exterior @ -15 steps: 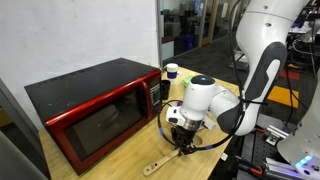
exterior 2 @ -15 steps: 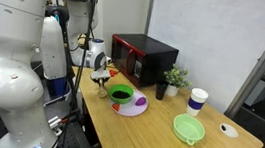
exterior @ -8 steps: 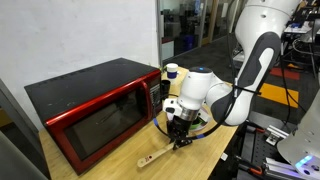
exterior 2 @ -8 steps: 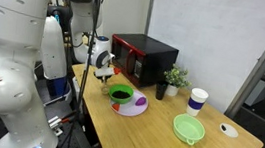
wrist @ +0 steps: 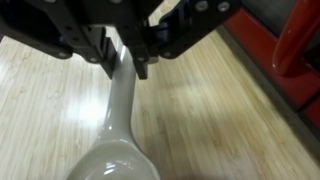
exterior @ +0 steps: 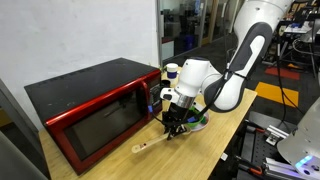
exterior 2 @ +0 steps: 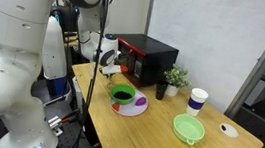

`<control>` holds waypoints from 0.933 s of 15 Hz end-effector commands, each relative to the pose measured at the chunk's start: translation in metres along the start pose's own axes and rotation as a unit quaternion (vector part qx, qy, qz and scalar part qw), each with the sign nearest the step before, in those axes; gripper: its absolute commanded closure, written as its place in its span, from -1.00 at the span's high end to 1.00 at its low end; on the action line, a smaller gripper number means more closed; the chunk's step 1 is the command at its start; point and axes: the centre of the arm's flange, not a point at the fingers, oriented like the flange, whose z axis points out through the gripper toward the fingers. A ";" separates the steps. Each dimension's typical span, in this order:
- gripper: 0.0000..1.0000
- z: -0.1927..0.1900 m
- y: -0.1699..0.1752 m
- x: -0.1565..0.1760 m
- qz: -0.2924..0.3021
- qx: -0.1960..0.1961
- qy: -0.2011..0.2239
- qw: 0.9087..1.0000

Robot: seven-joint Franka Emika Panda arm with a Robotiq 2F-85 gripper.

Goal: Use the ladle to scoop some of the contents in the light green bowl into the green pot on the right

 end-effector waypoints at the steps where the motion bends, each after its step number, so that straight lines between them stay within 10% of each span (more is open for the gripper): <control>1: -0.89 -0.015 0.015 0.000 -0.016 0.022 0.027 0.999; 14: -0.89 -0.053 0.056 -0.005 -0.013 0.016 0.106 0.994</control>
